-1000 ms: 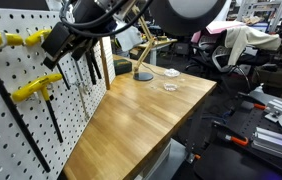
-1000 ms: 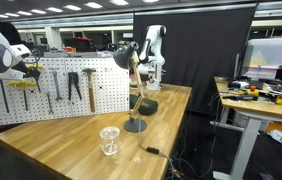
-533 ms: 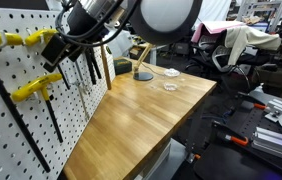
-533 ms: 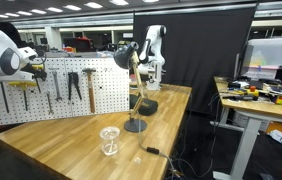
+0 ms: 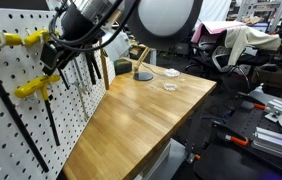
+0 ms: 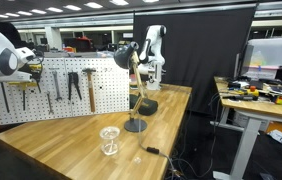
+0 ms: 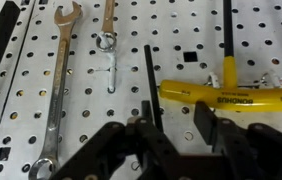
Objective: Take a T-handle from the wall organizer and put it on the table
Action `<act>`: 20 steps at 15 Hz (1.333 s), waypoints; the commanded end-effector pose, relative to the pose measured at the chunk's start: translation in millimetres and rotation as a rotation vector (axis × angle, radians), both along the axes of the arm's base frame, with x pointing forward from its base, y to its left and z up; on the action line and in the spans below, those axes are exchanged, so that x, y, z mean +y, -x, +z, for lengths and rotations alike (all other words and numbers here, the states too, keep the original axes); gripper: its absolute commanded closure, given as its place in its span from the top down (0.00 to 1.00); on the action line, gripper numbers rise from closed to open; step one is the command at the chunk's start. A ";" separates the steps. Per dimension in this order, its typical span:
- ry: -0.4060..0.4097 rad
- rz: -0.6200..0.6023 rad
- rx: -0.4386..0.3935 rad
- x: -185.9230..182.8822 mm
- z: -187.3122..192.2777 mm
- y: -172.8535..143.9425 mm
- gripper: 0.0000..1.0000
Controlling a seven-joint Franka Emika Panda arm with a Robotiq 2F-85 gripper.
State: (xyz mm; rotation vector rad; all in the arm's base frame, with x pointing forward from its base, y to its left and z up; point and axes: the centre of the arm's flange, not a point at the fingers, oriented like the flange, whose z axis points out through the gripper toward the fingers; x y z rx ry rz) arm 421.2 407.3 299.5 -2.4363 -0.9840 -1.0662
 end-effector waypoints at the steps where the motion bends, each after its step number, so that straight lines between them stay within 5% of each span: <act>1: -0.003 -0.017 -0.004 -1.8 -4.9 -1.6 0.16; 3: 0.002 -0.022 -0.003 -4.2 -6.4 -2.7 0.01; 20: -0.029 -0.072 -0.049 -6.8 9.7 -2.6 0.02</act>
